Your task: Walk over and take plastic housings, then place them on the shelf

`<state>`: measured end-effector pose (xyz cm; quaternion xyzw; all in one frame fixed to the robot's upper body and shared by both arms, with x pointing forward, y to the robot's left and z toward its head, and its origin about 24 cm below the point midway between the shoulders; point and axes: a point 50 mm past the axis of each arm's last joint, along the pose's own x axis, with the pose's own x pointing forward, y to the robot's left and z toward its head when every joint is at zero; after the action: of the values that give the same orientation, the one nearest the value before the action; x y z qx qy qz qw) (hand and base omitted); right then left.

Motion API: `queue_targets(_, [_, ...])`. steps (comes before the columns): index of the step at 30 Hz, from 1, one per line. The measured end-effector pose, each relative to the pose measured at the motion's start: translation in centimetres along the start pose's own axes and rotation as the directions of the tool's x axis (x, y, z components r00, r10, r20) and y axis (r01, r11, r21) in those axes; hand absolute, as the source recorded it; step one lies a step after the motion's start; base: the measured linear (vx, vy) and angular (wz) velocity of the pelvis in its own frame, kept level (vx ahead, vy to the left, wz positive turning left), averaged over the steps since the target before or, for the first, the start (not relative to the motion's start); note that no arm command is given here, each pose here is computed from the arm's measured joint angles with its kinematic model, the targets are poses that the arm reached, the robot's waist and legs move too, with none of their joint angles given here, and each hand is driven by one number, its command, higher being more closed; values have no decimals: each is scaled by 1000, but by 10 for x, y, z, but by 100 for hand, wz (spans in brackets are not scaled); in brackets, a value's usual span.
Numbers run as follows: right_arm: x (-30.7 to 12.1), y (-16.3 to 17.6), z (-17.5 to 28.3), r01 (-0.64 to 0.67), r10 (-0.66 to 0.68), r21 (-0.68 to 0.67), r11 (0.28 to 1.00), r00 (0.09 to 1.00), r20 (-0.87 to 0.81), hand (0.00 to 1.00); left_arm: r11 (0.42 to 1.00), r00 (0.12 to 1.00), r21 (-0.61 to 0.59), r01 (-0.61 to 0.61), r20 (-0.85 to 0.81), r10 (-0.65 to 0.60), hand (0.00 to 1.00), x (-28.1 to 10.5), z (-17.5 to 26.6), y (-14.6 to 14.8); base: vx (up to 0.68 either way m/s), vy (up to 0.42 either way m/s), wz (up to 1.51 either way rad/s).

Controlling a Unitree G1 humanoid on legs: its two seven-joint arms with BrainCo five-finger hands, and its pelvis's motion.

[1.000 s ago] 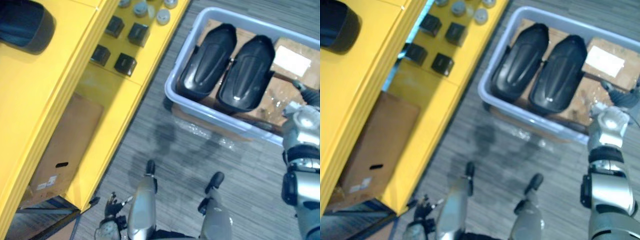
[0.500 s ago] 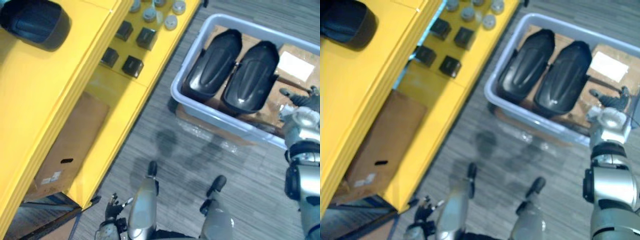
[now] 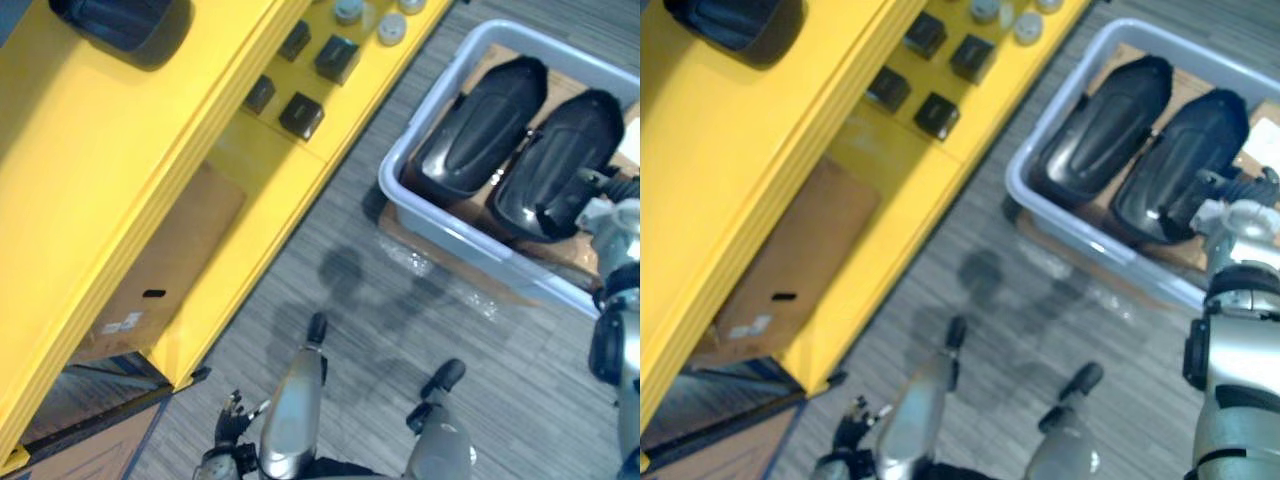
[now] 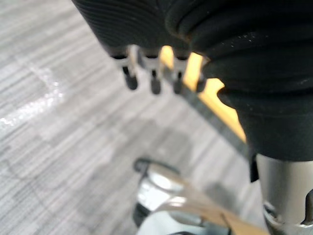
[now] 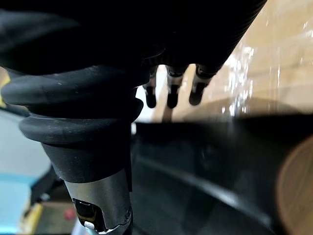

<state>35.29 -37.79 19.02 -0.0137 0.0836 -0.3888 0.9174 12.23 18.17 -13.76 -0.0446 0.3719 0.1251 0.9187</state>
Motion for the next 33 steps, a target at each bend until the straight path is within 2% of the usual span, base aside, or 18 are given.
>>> queue_targets(5, [0, -8, -7, 86, -91, -57, 995, 992, -87, 0, 1000, 1000, 10, 11, -1, -11, 0, -1, -3, -2, -26, 9, 12])
queue_targets(6, [0, -8, -3, 103, -108, -59, 993, 990, -94, 100, 1000, 1000, 17, 14, -4, -14, 0, -2, -5, -2, -42, 6, 0])
queue_targets(9, [-1, -9, -2, 129, -135, -64, 990, 985, -110, 100, 999, 999, 28, 30, 10, -30, 0, -3, -5, -5, -36, 6, 0])
queue_targets(13, [1, -30, 4, 217, -228, -102, 971, 968, -109, 100, 998, 998, 22, 53, 34, -53, 0, -2, 0, -11, -42, 0, 2])
queue_targets(16, [1, -35, 3, 235, -252, -139, 962, 961, -117, 100, 998, 997, 17, 60, 37, -61, 0, -1, 2, -12, -20, -5, -1])
queue_targets(25, [1, -50, -10, 244, -328, -426, 871, 935, -135, 100, 997, 996, 25, 70, 62, -71, 0, -1, 8, -16, -30, -6, -2])
queue_targets(33, [2, -60, -12, 265, -359, -487, 832, 927, -110, 100, 996, 992, 36, 86, 94, -89, 0, 0, 17, -17, -16, 9, -1])
